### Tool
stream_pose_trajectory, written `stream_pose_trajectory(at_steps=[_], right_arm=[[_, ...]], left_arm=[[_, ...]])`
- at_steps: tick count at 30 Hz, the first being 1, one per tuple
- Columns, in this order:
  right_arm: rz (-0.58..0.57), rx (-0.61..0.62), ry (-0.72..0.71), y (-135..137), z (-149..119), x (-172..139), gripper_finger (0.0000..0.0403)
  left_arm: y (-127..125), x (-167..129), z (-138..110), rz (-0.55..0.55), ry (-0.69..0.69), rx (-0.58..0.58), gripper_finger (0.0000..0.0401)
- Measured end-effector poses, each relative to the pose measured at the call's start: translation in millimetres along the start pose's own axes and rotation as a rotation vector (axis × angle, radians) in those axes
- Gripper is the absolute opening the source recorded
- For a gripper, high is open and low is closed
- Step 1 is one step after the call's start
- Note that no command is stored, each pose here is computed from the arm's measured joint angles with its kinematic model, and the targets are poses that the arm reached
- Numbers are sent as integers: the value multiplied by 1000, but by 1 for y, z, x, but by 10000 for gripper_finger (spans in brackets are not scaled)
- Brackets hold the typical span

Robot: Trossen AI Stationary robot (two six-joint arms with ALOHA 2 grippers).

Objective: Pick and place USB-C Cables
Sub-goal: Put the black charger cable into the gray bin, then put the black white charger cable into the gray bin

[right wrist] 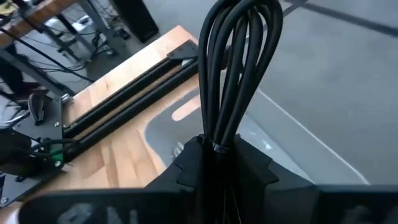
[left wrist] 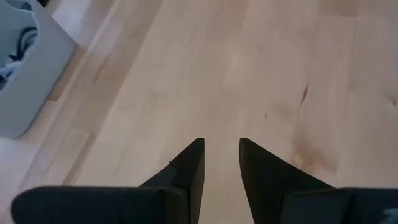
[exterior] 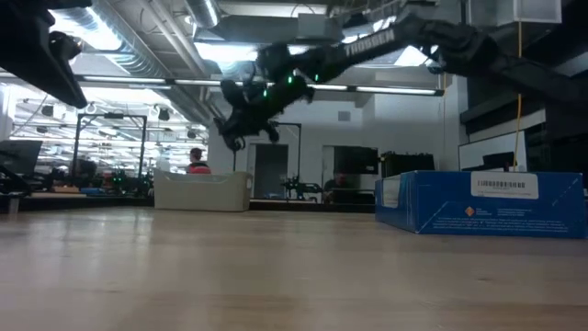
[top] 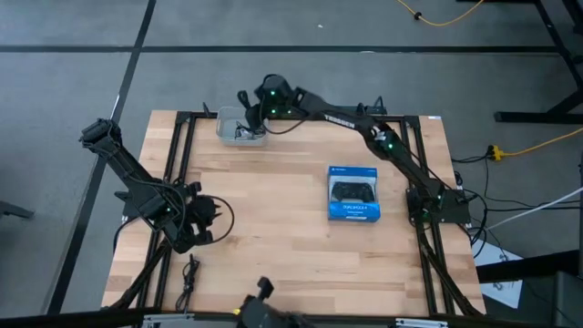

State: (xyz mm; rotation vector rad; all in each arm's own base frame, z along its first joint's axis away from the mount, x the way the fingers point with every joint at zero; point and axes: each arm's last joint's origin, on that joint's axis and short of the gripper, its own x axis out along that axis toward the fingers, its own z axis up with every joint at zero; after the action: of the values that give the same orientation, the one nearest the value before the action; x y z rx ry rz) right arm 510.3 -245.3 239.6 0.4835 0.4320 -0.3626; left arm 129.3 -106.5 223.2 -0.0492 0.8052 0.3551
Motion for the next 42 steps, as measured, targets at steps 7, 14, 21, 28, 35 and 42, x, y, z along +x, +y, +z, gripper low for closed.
stream_pose_trajectory(at_steps=[7, 14, 21, 28, 35, 42], right_arm=[[54, -5, -21, -22, -15, 25, 58], [70, -97, -1, -24, -20, 28, 131], [89, -107, -31, -22, -16, 28, 166], [214, 38, -32, -16, -9, 24, 169], [803, 177, 151, 3, 35, -29, 169], [942, 313, 390, 13, 54, -78, 159]], left_arm=[[0, 0, 0, 4, -7, 0, 92], [0, 0, 0, 2, 1, 2, 92], [0, 0, 0, 2, 2, 2, 92], [0, 0, 0, 1, 4, 3, 92], [0, 0, 0, -2, 8, 2, 92], [0, 0, 0, -2, 8, 1, 92]])
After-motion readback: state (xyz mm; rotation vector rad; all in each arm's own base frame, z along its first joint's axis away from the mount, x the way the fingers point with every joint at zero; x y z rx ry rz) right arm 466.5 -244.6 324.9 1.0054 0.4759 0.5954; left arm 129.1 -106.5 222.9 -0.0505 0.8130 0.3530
